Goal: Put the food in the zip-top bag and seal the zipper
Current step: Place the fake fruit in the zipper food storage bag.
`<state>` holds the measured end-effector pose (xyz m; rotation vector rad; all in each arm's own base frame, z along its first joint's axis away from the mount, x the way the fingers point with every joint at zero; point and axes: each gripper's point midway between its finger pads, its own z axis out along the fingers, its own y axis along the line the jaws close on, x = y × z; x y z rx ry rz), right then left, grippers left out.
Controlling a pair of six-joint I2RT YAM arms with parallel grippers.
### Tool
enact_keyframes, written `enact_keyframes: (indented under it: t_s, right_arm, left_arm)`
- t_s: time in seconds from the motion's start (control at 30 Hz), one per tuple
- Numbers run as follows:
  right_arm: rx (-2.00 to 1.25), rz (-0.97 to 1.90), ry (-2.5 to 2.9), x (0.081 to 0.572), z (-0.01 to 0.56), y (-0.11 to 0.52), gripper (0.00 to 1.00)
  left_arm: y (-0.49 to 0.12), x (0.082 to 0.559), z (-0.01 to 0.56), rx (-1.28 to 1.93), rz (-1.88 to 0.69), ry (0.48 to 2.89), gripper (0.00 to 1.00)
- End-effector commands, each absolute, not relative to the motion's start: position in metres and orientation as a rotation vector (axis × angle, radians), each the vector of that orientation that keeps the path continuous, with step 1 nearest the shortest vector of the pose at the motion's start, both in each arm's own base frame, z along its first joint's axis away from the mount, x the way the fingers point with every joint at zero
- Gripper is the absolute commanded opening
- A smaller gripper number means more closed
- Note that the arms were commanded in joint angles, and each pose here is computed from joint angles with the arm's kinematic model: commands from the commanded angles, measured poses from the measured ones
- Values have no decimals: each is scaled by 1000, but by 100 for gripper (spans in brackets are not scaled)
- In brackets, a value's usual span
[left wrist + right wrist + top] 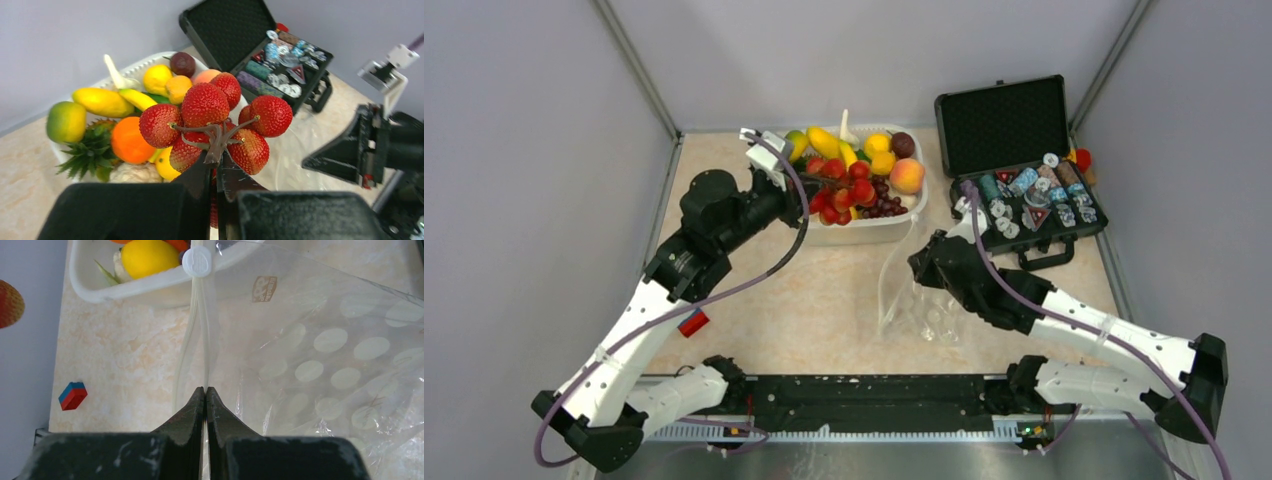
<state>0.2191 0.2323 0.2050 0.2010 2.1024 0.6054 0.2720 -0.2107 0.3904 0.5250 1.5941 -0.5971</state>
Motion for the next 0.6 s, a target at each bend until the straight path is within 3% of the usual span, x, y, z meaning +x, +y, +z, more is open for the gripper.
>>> enact_keyframes:
  t_s: [0.0, 0.3, 0.57]
  right_arm:
    - [251, 729, 2026, 229, 233, 242, 0]
    - [298, 752, 2023, 227, 227, 236, 0]
    - [345, 821, 1986, 225, 235, 236, 0]
  left_arm:
    - [-231, 240, 397, 613, -801, 1538, 0]
    - [-261, 190, 374, 663, -1200, 1513, 0]
    - [-265, 200, 322, 622, -1083, 1671, 0]
